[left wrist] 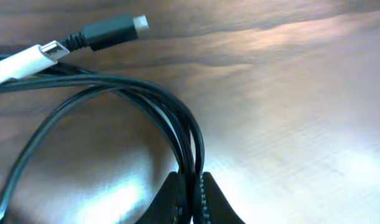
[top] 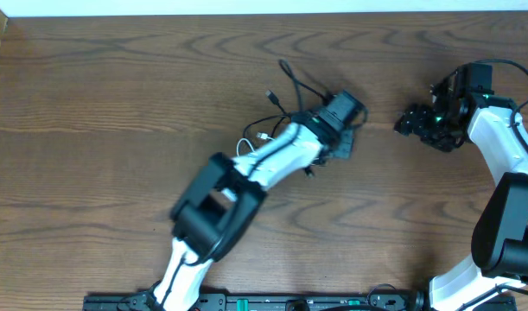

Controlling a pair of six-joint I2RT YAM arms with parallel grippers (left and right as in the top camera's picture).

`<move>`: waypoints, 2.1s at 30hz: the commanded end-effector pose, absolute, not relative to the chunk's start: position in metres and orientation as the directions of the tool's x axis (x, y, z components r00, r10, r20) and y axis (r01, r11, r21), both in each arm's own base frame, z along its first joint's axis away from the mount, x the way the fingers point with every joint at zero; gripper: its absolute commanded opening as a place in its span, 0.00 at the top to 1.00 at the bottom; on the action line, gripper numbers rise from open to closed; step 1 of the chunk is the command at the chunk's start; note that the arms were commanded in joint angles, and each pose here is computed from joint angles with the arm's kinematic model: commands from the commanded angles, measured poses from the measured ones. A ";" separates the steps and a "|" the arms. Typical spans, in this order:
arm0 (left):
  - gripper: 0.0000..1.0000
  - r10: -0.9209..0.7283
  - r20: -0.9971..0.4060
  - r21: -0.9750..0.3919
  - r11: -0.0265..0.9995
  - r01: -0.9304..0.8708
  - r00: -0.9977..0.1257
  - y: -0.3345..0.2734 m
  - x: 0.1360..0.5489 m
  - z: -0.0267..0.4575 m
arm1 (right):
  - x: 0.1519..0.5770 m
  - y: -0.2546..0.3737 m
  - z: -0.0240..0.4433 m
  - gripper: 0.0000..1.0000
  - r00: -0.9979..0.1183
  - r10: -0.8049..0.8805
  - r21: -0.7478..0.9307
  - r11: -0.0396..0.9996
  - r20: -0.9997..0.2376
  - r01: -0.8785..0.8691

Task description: Untangle cables

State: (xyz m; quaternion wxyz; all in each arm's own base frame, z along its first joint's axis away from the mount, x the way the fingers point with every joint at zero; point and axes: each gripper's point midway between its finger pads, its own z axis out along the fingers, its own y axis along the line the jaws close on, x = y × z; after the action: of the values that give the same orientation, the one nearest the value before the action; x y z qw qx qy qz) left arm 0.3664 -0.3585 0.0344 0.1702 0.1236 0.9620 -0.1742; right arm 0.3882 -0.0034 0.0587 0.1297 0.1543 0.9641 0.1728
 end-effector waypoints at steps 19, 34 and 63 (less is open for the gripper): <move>0.93 0.055 -0.251 -0.901 0.352 0.254 -0.966 -0.291 0.378 0.243 | 0.386 0.140 0.208 0.33 -0.839 0.067 0.808 0.321 -0.539 -0.494; 0.93 -0.019 -0.279 -0.919 0.296 0.261 -0.960 -0.297 0.397 0.267 | 0.410 0.179 0.139 0.42 -0.936 0.276 0.759 0.651 -0.220 0.013; 0.93 -0.061 -0.286 -0.924 0.283 0.258 -0.956 -0.282 0.401 0.286 | 0.422 0.023 0.082 0.99 -0.834 0.385 0.227 0.921 -0.395 0.317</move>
State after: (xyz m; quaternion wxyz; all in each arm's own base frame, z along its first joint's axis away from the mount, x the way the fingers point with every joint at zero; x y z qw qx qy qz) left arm 0.4002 -0.2944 0.2654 0.1158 0.0586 0.7992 -0.5869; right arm 0.4284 0.0458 0.0890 0.2374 0.1869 0.9484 0.0957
